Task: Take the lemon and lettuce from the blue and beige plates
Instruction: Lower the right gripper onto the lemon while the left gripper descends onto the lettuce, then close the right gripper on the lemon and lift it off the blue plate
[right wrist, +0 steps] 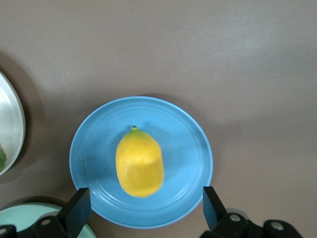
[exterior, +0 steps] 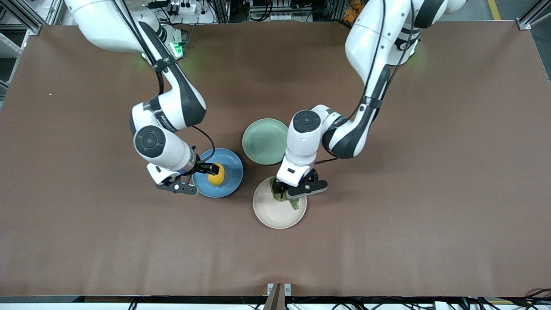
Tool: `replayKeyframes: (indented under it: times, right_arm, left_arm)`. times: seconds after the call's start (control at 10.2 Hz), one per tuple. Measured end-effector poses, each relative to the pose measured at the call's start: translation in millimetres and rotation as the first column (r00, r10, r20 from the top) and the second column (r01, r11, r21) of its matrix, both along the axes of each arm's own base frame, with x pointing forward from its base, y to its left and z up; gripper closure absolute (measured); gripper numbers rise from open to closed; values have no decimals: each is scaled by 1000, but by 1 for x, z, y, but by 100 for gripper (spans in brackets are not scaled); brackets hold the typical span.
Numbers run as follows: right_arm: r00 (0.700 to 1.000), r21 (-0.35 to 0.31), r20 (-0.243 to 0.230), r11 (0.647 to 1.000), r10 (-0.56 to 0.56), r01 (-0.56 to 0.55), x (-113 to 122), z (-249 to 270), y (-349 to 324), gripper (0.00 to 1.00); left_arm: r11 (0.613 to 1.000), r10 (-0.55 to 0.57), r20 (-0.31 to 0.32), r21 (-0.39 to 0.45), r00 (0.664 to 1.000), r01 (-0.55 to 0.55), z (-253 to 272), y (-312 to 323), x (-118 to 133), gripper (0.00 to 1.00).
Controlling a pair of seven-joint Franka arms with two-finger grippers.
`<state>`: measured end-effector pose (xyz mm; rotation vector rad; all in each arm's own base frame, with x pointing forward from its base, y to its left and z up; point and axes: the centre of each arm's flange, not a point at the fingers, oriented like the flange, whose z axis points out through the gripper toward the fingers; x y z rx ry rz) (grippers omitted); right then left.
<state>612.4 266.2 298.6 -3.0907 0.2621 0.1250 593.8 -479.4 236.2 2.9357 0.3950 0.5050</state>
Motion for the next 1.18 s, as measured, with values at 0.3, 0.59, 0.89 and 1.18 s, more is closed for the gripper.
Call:
replayKeyframes:
  times: [0.3,0.59,0.89,1.18]
  right_arm:
    - [999,16,39,1000,3,-4,-6,-31,5,0]
    - [998,28,66,1000,2,-3,-12,-59,12,0]
    - [998,26,62,1000,2,-4,-13,-72,12,0]
    - [998,27,70,1000,1,-3,-18,-87,10,0]
  left_arm:
    - [1000,-16,33,-25,999,17,-17,-3,0,0]
    - [999,-34,29,-15,999,35,-39,-9,-8,0]
    - [999,-42,22,-8,999,42,-49,-12,-12,0]
    - [998,-62,20,-6,998,62,-51,-23,-23,0]
